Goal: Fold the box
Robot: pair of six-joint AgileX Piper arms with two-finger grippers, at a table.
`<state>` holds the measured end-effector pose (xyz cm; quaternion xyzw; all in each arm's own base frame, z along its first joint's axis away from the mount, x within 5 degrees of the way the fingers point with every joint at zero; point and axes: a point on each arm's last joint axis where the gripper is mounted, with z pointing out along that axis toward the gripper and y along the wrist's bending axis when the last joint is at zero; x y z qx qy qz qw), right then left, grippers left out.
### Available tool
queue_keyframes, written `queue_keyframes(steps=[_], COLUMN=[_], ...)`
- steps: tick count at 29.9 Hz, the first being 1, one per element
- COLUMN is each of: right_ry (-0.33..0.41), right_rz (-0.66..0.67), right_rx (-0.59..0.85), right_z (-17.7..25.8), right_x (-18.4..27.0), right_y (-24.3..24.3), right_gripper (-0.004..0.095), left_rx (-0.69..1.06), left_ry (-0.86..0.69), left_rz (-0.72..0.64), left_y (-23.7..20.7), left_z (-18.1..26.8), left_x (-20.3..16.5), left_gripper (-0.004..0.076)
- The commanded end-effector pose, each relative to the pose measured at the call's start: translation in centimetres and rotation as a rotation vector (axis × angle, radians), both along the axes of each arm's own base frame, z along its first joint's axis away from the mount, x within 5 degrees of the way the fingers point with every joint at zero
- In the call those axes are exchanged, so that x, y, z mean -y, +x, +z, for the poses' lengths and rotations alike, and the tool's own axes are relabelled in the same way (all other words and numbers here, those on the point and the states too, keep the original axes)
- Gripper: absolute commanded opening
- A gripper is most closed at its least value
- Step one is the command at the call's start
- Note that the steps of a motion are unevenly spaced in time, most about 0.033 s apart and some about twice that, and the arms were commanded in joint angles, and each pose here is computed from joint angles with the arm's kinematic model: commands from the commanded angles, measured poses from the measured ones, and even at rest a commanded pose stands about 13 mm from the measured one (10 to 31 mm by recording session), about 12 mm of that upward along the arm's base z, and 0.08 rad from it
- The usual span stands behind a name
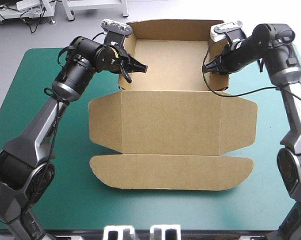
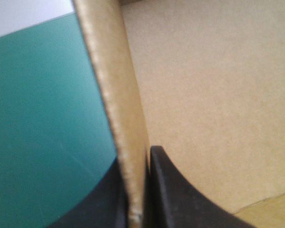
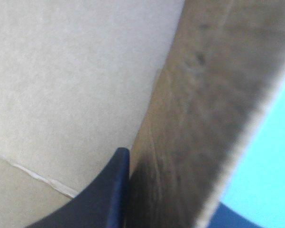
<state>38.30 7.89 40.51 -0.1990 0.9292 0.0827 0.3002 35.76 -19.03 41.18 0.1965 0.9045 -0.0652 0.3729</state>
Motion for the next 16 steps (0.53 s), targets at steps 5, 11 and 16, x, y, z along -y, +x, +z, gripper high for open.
queue_keyframes(steps=[5, 11, 16], right_ry=[-0.026, -0.122, -0.163], right_rz=[0.01, 0.026, 0.015], right_rx=[-0.078, -0.188, -0.241], right_z=[-2.8, -6.4, -8.1], right_x=[-0.5, -1.4, -1.2], right_y=[1.0, 0.5, 0.2], right_gripper=[-0.0019, -0.002, -0.002], left_rx=[-0.172, -0.248, -0.31], left_ry=[0.118, 0.122, 0.073], left_rz=[-0.086, -0.097, -0.18], left_y=[-0.4, 0.4, 0.7], left_z=[-1.9, -4.1, -5.6], left_x=[0.4, 1.2, 2.4], left_gripper=[0.0011, 0.0011, 0.0011])
